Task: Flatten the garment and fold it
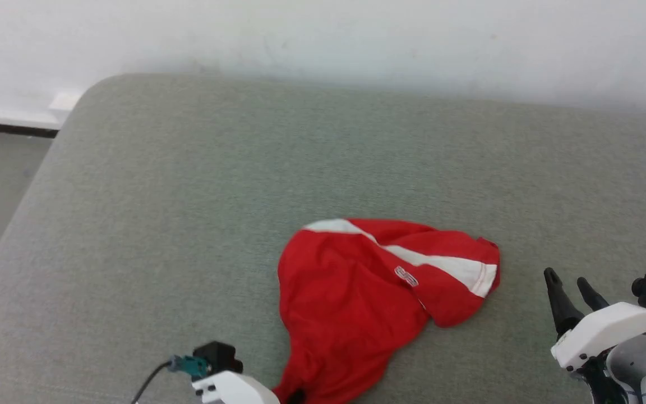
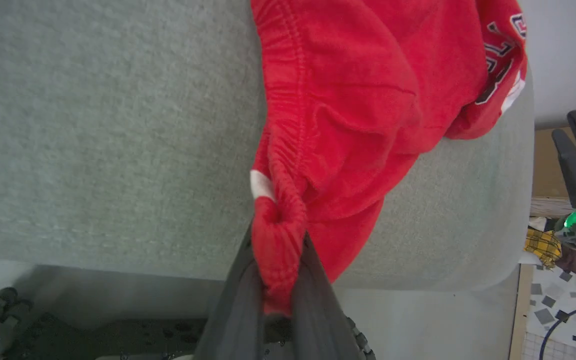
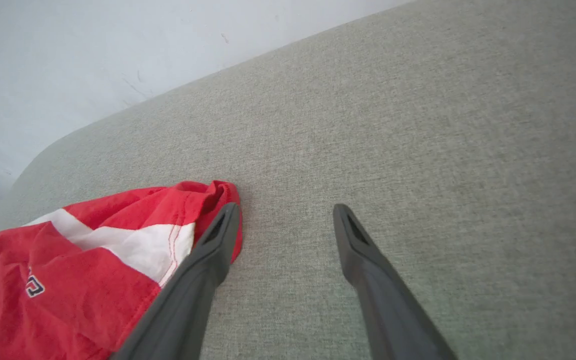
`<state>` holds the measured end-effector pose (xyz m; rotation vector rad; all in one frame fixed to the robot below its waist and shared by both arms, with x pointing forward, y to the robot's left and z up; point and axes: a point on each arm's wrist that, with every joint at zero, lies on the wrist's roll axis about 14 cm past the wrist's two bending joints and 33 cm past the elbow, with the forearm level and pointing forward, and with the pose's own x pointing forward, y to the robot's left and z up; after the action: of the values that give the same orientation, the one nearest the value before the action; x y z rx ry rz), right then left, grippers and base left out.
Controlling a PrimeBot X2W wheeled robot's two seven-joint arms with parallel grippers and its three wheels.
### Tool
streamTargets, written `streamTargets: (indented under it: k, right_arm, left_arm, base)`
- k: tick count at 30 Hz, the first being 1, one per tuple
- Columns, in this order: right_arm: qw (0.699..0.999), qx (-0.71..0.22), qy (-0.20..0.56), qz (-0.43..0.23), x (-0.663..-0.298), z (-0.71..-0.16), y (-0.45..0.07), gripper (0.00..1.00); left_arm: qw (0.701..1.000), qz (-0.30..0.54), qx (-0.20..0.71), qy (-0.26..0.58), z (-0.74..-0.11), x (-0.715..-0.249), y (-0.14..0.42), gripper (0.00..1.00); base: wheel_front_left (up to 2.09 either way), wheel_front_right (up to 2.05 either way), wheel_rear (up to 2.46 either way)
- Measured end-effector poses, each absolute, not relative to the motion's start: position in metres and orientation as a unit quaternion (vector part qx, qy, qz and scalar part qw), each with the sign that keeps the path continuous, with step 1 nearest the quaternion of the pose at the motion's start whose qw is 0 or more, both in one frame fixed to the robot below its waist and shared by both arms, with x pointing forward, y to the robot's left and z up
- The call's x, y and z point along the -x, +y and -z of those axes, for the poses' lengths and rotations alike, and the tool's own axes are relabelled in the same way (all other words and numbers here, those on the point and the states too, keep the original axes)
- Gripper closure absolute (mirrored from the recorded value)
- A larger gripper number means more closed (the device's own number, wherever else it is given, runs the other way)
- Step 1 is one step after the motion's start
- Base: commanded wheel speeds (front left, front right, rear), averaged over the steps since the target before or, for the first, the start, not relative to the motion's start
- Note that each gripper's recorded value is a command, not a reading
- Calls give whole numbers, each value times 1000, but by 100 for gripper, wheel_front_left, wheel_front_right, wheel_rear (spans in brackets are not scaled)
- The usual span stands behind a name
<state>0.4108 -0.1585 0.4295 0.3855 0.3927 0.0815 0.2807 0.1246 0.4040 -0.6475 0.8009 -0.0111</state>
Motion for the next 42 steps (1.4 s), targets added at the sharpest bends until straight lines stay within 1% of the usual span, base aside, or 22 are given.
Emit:
streamTargets:
  k: [1,2,3,5,9,11,13,16,17,20,21,22,24,28,30,34,42]
  right_arm:
    - [961,-190,194,-46,-412,-430,-154,0]
    - [961,-189,195,-52,-413,-430,-150,0]
    - [961,-188,196,-57,-414,-430,-146,0]
    - [960,-187,197,-67,-415,-431,-139,0]
    - [961,-185,190,-73,-414,-436,-135,0]
    - [961,-185,191,-71,-412,-436,-137,0]
    - [961,-184,193,-67,-409,-434,-139,0]
    - [963,-176,193,-68,-407,-436,-141,0]
    - [963,-171,194,-70,-407,-437,-141,0]
    - [963,-153,203,-85,-403,-439,-135,0]
    - [963,-146,209,-91,-402,-440,-132,0]
    - [962,-137,215,-99,-401,-440,-128,0]
    - [958,-124,232,-118,-399,-440,-118,0]
    - [944,-91,279,-152,-390,-430,-98,0]
    - [938,-77,293,-167,-387,-426,-89,0]
    - [934,-56,301,-182,-394,-423,-78,0]
    - [927,-51,313,-198,-402,-412,-65,0]
  left_arm:
    - [861,9,316,399,-399,-271,120,100]
    - [854,10,325,407,-397,-265,117,53]
    - [850,7,333,407,-396,-262,117,0]
    - [850,2,342,400,-398,-261,120,0]
    - [862,-6,384,331,-425,-278,134,0]
    - [873,-4,405,272,-449,-294,146,0]
    - [898,-10,399,186,-482,-313,167,0]
    - [936,-40,346,50,-531,-335,208,0]
    - [948,-43,315,15,-543,-338,216,0]
    - [976,-40,209,-50,-560,-344,227,0]
    - [981,-42,177,-70,-563,-345,229,0]
    - [981,-47,165,-90,-567,-346,231,0]
    - [987,-42,115,-104,-565,-349,227,0]
    - [992,-39,68,-104,-557,-357,219,0]
    - [992,-41,70,-100,-554,-360,213,0]
    - [991,-44,76,-101,-552,-364,209,0]
    - [990,-54,79,-101,-548,-366,214,0]
  base:
    - [0,0,0]
    - [0,0,0]
    - [0,0,0]
    - [0,0,0]
    - [0,0,0]
    - [0,0,0]
    - [0,0,0]
    - [0,0,0]
    - [0,0,0]
    - [0,0,0]
    - [0,0,0]
    - [0,0,0]
    - [0,0,0]
    - [0,0,0]
    - [0,0,0]
    - [0,0,0]
    - [0,0,0]
